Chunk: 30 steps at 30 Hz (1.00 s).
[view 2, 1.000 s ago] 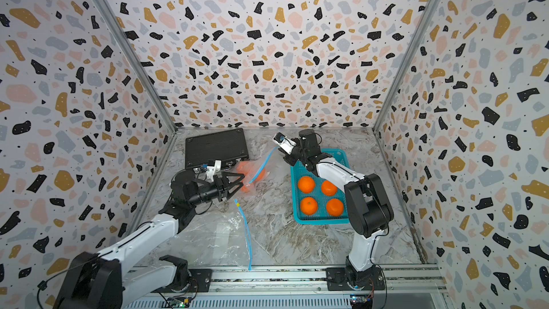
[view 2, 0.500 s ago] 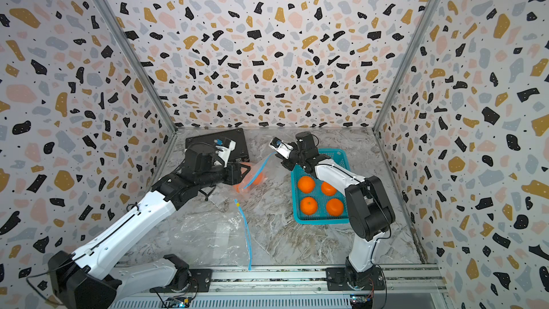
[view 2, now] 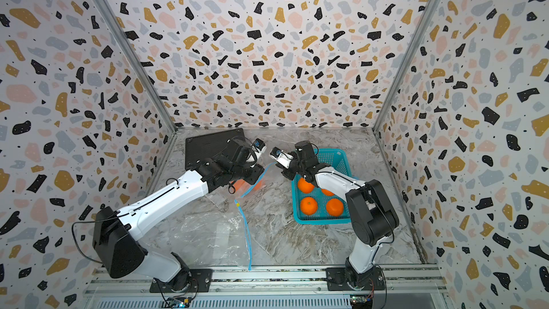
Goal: Open the zip-top bag and take out the orange
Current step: Open the zipper of the food storage bag at the center of the board.
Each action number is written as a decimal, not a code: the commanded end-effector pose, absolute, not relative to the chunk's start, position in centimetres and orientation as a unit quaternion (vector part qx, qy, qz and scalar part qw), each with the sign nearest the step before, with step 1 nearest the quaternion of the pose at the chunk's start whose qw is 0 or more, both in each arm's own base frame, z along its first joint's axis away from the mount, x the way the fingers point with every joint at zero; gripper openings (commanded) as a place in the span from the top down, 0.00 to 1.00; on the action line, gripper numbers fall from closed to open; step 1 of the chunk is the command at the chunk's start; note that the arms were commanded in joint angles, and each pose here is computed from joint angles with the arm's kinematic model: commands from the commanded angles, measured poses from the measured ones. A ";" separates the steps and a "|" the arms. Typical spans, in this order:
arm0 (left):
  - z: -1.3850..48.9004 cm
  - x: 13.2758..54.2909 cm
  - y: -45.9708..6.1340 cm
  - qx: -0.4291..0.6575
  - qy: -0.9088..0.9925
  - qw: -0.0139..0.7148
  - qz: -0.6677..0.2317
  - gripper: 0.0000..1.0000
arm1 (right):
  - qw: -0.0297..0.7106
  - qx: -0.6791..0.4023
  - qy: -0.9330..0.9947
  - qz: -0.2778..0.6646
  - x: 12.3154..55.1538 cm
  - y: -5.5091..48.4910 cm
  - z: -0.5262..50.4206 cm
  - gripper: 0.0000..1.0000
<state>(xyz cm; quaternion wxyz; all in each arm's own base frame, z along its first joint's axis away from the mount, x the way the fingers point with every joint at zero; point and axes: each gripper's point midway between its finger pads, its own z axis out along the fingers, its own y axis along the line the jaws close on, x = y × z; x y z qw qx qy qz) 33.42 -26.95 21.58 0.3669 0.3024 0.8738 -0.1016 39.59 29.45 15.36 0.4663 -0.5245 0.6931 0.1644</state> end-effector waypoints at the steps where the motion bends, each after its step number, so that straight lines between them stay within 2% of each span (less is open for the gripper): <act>1: 21.0 34.0 -28.0 0.325 0.866 0.371 -0.089 0.55 | 0.485 -0.524 0.681 0.163 39.7 29.8 16.8 1.00; 5: 19.7 34.4 -28.2 0.319 0.871 0.365 -0.082 0.57 | 0.481 -0.524 0.684 0.164 39.6 29.7 16.8 1.00; 7: 19.5 34.7 -28.6 0.318 0.870 0.367 -0.088 0.62 | 0.482 -0.522 0.686 0.159 39.7 29.6 16.8 1.00; 9: 19.4 34.7 -28.6 0.314 0.873 0.363 -0.087 0.74 | 0.482 -0.522 0.685 0.159 39.6 29.6 17.0 1.00; 13: 20.2 34.8 -28.9 0.303 0.863 0.389 -0.109 0.86 | 0.485 -0.521 0.684 0.162 39.3 29.5 17.2 1.00; 15: 20.4 34.4 -29.2 0.306 0.863 0.384 -0.118 0.87 | 0.482 -0.522 0.684 0.164 39.1 29.4 17.2 1.00; 17: 20.1 34.3 -29.1 0.304 0.866 0.379 -0.120 1.00 | 0.484 -0.521 0.683 0.167 38.9 29.5 17.2 1.00; 25: 19.0 34.7 -27.7 0.276 0.880 0.371 -0.108 1.00 | 0.495 -0.515 0.673 0.194 38.1 30.0 18.5 1.00; 27: 19.6 35.0 -27.7 0.257 0.878 0.377 -0.145 1.00 | 0.501 -0.497 0.676 0.214 38.2 30.4 19.1 0.77; 28: 19.8 35.2 -27.6 0.240 0.879 0.373 -0.173 1.00 | 0.500 -0.483 0.681 0.229 38.2 30.6 19.6 0.61; 30: 20.3 35.5 -27.4 0.217 0.880 0.364 -0.216 1.00 | 0.498 -0.453 0.694 0.254 38.3 30.8 21.0 0.50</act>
